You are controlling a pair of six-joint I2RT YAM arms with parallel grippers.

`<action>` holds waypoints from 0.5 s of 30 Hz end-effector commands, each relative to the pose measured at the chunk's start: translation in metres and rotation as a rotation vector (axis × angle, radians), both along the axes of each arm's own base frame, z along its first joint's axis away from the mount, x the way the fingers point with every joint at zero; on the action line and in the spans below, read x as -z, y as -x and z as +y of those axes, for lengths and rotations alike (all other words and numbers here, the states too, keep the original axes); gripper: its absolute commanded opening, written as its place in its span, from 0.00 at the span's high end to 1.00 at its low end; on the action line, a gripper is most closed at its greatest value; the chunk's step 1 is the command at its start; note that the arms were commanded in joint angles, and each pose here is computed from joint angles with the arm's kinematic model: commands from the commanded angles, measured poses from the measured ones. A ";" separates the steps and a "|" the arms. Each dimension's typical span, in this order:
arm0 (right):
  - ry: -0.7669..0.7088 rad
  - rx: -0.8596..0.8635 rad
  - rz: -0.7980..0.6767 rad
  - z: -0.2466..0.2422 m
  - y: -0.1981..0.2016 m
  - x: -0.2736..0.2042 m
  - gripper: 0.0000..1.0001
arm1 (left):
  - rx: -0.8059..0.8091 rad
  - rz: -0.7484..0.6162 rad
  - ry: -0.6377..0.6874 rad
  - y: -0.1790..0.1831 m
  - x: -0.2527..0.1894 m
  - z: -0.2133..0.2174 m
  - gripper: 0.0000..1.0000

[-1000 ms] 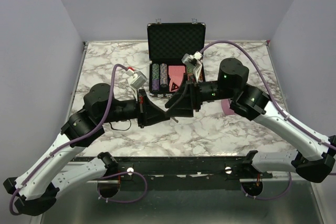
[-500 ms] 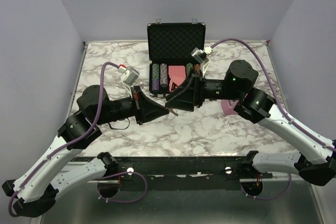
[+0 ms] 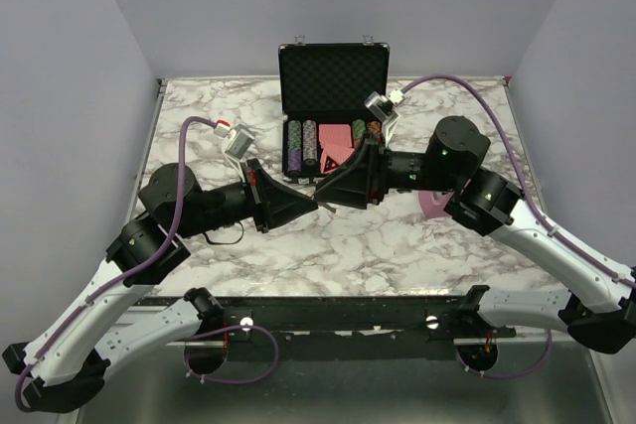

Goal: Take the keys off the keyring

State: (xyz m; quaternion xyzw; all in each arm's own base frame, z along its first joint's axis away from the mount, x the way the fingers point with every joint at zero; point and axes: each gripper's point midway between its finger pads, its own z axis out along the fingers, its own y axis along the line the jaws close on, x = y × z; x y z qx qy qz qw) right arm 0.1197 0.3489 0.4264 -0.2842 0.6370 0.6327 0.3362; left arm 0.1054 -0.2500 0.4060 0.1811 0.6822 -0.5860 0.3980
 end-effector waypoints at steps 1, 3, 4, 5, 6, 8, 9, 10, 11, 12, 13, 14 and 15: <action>-0.007 0.012 -0.009 -0.003 0.002 0.001 0.56 | -0.036 -0.025 0.055 -0.002 -0.018 0.006 1.00; -0.006 0.012 -0.008 -0.003 0.002 0.002 0.56 | -0.035 -0.024 0.057 -0.001 -0.018 0.005 1.00; -0.005 0.014 -0.009 -0.003 0.001 0.003 0.56 | -0.035 -0.021 0.056 -0.002 -0.017 0.005 1.00; -0.004 0.014 -0.008 -0.003 0.001 0.003 0.56 | -0.035 -0.023 0.058 -0.002 -0.018 0.005 1.00; -0.002 0.014 -0.007 -0.002 0.001 0.004 0.56 | -0.033 -0.022 0.059 -0.001 -0.018 0.005 1.00; 0.000 0.016 -0.005 -0.002 0.000 0.005 0.56 | -0.032 -0.022 0.062 -0.001 -0.019 0.005 1.00; 0.000 0.014 -0.005 -0.002 0.000 0.005 0.56 | -0.030 -0.024 0.063 -0.001 -0.019 0.005 1.00; -0.001 0.014 -0.006 -0.002 0.000 0.005 0.56 | -0.031 -0.025 0.064 -0.001 -0.019 0.005 1.00; -0.001 0.012 -0.005 -0.001 0.000 0.006 0.57 | -0.031 -0.024 0.065 -0.001 -0.019 0.005 1.00; 0.000 0.012 -0.002 0.000 0.000 0.007 0.56 | -0.028 -0.023 0.066 -0.001 -0.018 0.005 1.00; -0.003 0.011 -0.003 0.000 0.000 0.006 0.57 | -0.027 -0.024 0.065 -0.001 -0.018 0.004 1.00; -0.002 0.009 0.000 0.001 0.000 0.007 0.58 | -0.028 -0.024 0.068 -0.001 -0.018 0.004 1.00; -0.004 0.008 -0.001 0.001 -0.001 0.007 0.59 | -0.030 -0.021 0.066 -0.002 -0.017 0.004 1.00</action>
